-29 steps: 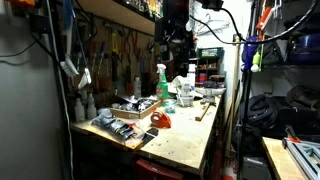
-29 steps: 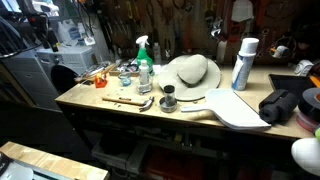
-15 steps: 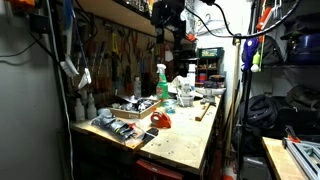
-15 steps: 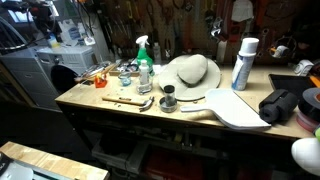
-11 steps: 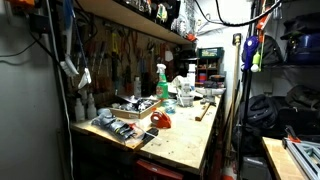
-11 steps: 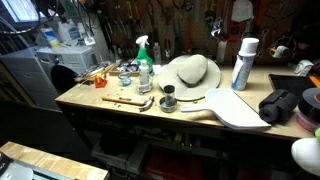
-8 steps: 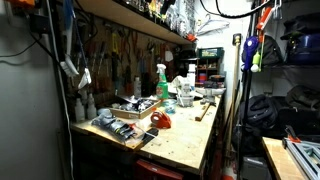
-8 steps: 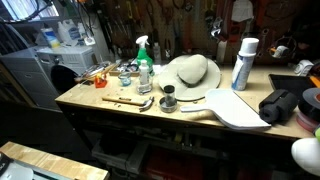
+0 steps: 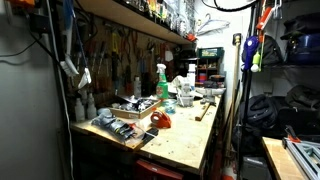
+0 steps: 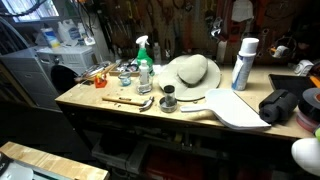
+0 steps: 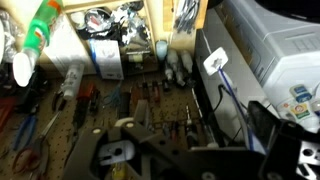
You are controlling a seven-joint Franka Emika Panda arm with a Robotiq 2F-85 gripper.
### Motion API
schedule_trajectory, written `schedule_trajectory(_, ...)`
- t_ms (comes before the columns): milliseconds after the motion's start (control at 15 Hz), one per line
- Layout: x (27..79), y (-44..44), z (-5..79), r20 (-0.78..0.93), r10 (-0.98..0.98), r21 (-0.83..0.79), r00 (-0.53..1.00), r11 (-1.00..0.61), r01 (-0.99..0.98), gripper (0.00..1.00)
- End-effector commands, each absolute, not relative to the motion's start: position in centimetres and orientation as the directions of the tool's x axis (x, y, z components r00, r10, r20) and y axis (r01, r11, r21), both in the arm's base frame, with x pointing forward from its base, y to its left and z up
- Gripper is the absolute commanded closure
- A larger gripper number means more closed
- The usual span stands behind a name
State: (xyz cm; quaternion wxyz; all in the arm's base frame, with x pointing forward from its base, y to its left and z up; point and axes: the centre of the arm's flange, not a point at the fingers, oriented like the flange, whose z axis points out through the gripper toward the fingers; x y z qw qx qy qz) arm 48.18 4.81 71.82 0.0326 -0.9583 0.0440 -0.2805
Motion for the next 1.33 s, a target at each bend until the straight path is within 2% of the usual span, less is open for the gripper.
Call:
schedule_trajectory(0, 48.9, 0.5, 77.5, 0.554, -0.111, 0.017, 0.825, -0.989, -0.144, 0.0)
schedule_trajectory(267, 46.9, -4.8, 80.8, 0.527, 0.076, 0.148, 0.846, -0.989, -0.004, 0.0)
schedule_trajectory(400, 46.6, -6.0, 82.0, 0.512, 0.104, 0.084, 0.853, -0.994, 0.071, 0.0)
schedule_trajectory(467, 46.8, -5.9, 82.2, 0.512, 0.044, 0.012, 0.858, -0.999, 0.044, 0.0)
schedule_trajectory(533, 45.9, -5.6, 80.9, 0.536, 0.059, 0.078, 0.842, -0.997, 0.02, 0.0)
schedule_trajectory(667, 46.0, -5.9, 81.4, 0.534, 0.046, 0.039, 0.844, -0.999, 0.03, 0.0)
schedule_trajectory(800, 48.2, -6.2, 81.9, 0.56, 0.042, 0.026, 0.828, -0.999, 0.033, 0.0)
schedule_trajectory(1000, 51.2, -8.8, 83.7, 0.593, 0.036, 0.104, 0.804, -0.994, -0.032, 0.0)
schedule_trajectory(1267, 54.4, -12.1, 84.9, 0.535, 0.027, 0.159, 0.845, -0.985, -0.069, 0.0)
